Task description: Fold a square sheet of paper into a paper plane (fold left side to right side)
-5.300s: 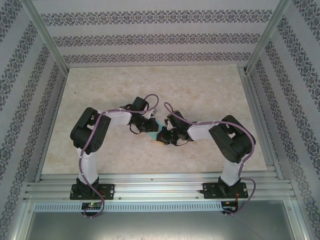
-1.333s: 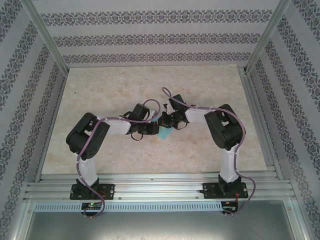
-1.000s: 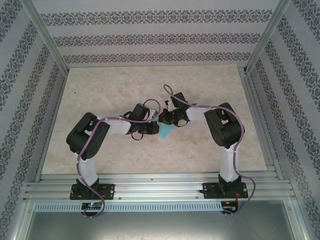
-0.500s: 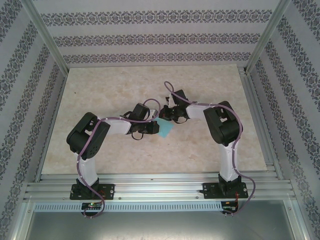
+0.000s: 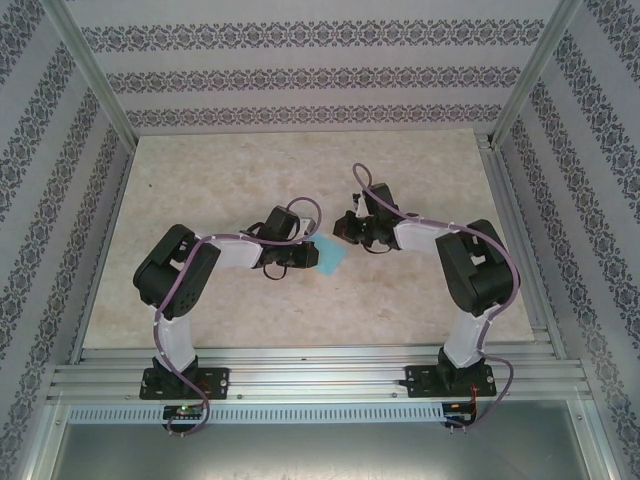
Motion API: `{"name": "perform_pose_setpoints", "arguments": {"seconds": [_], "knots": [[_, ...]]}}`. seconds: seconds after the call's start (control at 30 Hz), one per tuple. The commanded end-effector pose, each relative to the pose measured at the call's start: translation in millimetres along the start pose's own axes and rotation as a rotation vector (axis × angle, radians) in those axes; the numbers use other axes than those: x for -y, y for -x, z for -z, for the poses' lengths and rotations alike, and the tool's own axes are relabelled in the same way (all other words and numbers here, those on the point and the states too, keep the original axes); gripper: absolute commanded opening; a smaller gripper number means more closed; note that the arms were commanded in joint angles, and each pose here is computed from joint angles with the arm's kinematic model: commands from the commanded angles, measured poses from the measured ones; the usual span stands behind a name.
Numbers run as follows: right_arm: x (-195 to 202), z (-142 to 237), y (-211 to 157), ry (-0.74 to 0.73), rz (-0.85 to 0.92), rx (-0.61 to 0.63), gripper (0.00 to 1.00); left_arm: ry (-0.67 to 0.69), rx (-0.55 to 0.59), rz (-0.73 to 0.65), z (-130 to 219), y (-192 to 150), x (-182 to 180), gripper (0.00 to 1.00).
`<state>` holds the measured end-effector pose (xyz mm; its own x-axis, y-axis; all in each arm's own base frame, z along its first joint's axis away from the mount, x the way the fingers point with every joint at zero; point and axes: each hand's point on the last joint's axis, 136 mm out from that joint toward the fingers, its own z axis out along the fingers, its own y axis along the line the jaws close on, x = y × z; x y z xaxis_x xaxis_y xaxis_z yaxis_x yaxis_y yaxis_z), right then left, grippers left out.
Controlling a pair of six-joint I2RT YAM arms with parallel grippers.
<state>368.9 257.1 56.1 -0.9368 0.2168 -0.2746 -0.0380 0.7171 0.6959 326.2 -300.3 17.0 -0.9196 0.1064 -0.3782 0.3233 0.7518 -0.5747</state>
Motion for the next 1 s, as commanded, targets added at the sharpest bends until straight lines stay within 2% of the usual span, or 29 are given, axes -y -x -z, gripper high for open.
{"name": "perform_pose_setpoints", "arguments": {"seconds": [0.0, 0.2, 0.47, 0.7, 0.97], "knots": [[-6.9, -0.9, -33.5, 0.038, -0.083, -0.040, 0.00, 0.170, -0.246, 0.095, -13.5, -79.9, -46.2, 0.08], [-7.1, -9.5, -69.4, 0.035, -0.105, -0.103, 0.00, 0.166, -0.241, 0.095, -13.8, -77.6, -44.8, 0.08], [18.9, -19.4, -94.5, -0.046, -0.130, -0.161, 0.00, 0.151, -0.224, 0.075, -10.7, -61.0, -33.4, 0.09], [57.5, -11.5, -115.3, -0.232, -0.144, -0.227, 0.00, 0.095, -0.167, 0.043, 8.2, -10.6, -5.8, 0.15], [57.9, -14.3, -117.0, -0.227, -0.143, -0.240, 0.00, -0.037, -0.076, 0.062, 19.1, 52.8, 18.1, 0.16]]}}
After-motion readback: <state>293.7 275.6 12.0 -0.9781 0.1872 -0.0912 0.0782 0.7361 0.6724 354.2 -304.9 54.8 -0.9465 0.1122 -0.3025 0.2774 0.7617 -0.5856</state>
